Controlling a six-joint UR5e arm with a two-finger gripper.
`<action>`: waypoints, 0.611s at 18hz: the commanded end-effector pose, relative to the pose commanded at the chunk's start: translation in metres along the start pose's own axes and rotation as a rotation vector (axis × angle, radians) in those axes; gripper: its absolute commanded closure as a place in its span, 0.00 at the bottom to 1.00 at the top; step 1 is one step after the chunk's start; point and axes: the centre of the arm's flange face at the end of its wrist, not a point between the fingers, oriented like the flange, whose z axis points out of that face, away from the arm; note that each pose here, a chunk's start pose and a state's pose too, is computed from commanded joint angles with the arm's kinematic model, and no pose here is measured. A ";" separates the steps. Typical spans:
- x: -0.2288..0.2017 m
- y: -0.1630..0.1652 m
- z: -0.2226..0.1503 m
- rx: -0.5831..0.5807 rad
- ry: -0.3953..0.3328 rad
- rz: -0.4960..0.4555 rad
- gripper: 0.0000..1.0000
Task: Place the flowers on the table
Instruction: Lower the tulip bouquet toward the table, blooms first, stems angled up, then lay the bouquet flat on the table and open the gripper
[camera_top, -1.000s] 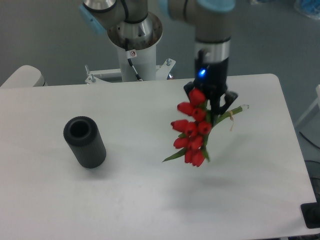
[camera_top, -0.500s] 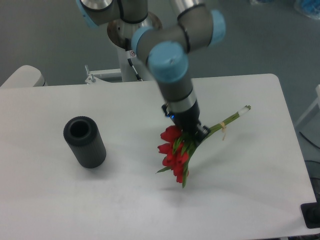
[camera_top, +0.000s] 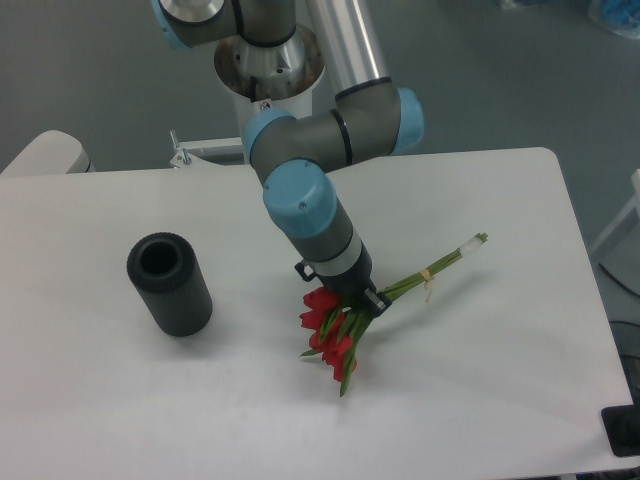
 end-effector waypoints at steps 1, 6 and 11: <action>-0.001 -0.001 0.003 0.000 0.005 0.003 0.68; -0.007 -0.002 0.016 -0.003 0.020 0.033 0.66; -0.020 0.000 0.003 0.004 -0.009 0.024 0.11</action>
